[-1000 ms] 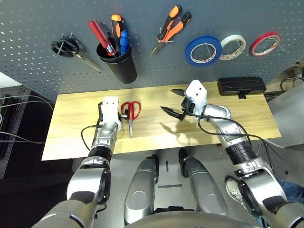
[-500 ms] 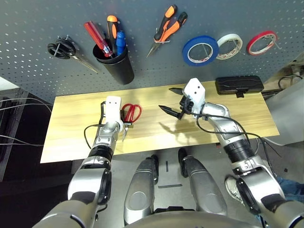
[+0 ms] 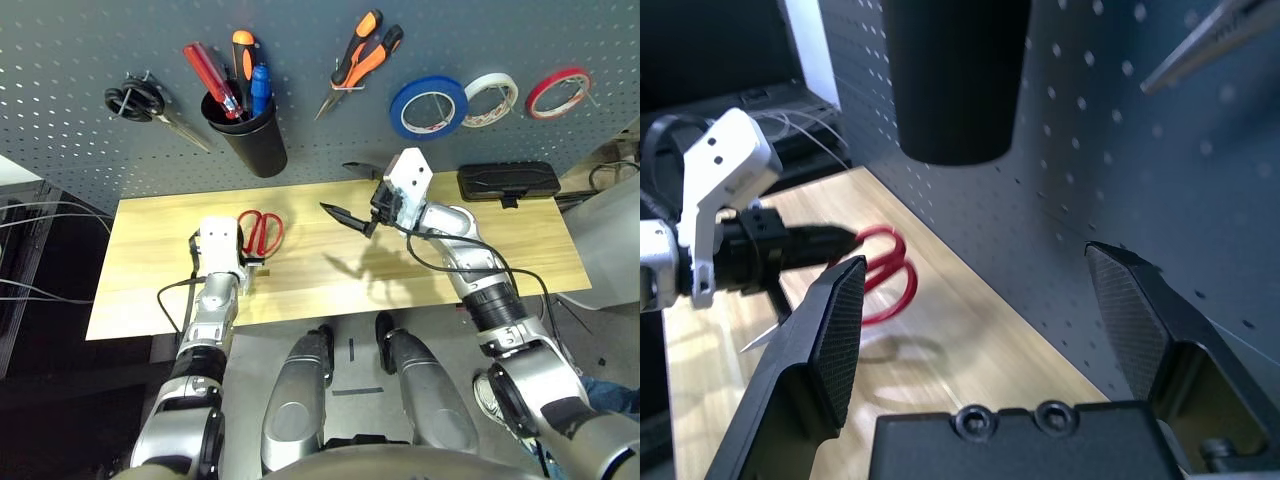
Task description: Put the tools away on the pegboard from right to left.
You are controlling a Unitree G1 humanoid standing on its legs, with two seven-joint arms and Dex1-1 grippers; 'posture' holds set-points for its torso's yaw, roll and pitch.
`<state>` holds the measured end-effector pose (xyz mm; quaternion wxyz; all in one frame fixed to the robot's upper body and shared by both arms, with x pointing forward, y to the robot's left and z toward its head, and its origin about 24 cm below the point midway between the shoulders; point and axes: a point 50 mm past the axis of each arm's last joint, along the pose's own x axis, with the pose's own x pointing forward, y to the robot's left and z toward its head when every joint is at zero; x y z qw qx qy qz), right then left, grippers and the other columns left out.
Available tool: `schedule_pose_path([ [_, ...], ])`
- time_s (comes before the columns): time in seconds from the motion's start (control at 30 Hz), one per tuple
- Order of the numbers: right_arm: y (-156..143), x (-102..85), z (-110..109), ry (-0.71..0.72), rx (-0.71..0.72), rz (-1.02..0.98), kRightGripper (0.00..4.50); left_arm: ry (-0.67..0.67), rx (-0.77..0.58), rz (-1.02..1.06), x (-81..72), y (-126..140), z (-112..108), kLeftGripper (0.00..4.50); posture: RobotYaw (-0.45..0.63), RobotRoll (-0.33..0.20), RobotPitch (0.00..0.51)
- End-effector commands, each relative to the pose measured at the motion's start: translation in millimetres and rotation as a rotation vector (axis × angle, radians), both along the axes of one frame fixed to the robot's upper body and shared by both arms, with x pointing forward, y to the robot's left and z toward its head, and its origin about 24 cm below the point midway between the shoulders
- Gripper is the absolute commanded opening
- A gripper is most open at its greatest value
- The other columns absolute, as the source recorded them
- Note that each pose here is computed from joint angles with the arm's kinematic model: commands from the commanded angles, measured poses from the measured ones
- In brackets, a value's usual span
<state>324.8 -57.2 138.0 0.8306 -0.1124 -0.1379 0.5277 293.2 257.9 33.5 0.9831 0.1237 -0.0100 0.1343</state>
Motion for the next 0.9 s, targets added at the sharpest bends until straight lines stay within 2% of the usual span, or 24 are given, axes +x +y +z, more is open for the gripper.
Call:
schedule_pose_path([
  [0.03, 0, -3.7, 4, -0.016, 0.024, 0.032, 4.5, -0.06, 0.025, 0.042, -10.7, 9, 4, 0.04, 0.12, 0.0, 0.268],
  [0.4, 5, -7.6, 22, -0.048, 0.104, 0.073, 4.5, -0.208, 0.11, 0.099, -30.7, 32, 26, 0.04, 0.12, 0.0, 0.267],
  [0.53, 8, -9.5, 29, -0.07, 0.132, 0.096, 4.5, -0.332, 0.151, 0.122, -36.9, 39, 45, 0.04, 0.13, 0.0, 0.268],
  [0.9, 16, -12.3, 47, -0.115, 0.205, 0.128, 4.5, -0.49, 0.189, 0.125, -25.2, 39, 87, 0.04, 0.13, 0.0, 0.264],
])
